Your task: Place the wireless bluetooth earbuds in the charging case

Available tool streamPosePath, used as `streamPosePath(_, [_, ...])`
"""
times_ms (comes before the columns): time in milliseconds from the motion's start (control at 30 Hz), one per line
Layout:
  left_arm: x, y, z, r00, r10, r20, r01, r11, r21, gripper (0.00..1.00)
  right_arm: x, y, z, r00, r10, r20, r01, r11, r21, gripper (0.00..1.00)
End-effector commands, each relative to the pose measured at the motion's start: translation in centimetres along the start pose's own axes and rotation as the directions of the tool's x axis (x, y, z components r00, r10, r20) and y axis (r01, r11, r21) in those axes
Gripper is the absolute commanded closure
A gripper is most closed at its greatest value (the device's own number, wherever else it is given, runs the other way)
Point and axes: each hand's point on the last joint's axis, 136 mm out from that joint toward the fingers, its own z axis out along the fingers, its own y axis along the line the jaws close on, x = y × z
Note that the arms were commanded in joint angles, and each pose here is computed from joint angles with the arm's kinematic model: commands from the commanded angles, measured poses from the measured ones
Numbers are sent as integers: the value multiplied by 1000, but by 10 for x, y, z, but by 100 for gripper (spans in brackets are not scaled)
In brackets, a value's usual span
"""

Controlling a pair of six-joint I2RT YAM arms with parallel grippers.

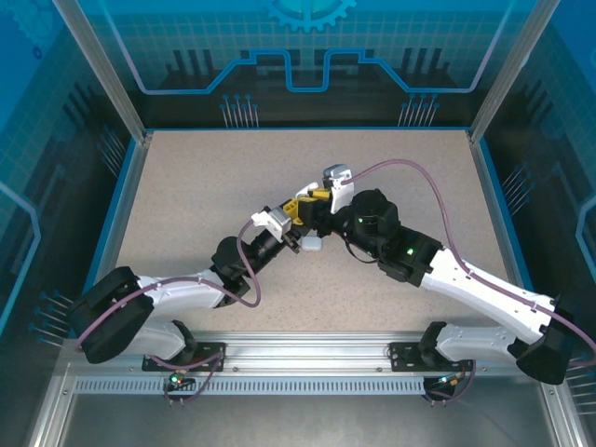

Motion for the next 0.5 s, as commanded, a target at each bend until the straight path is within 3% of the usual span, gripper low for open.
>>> streamPosePath(0, [-25,1,5,997,-4,83,6,1000,-16,100,-1,-1,-6,1000,-3,11,2,1000,15,63])
streamPosePath(467, [-14,0,4,999,6,48,-5,1000,-14,100,-21,-1,-22,998,-15,58,15,1000,13,57])
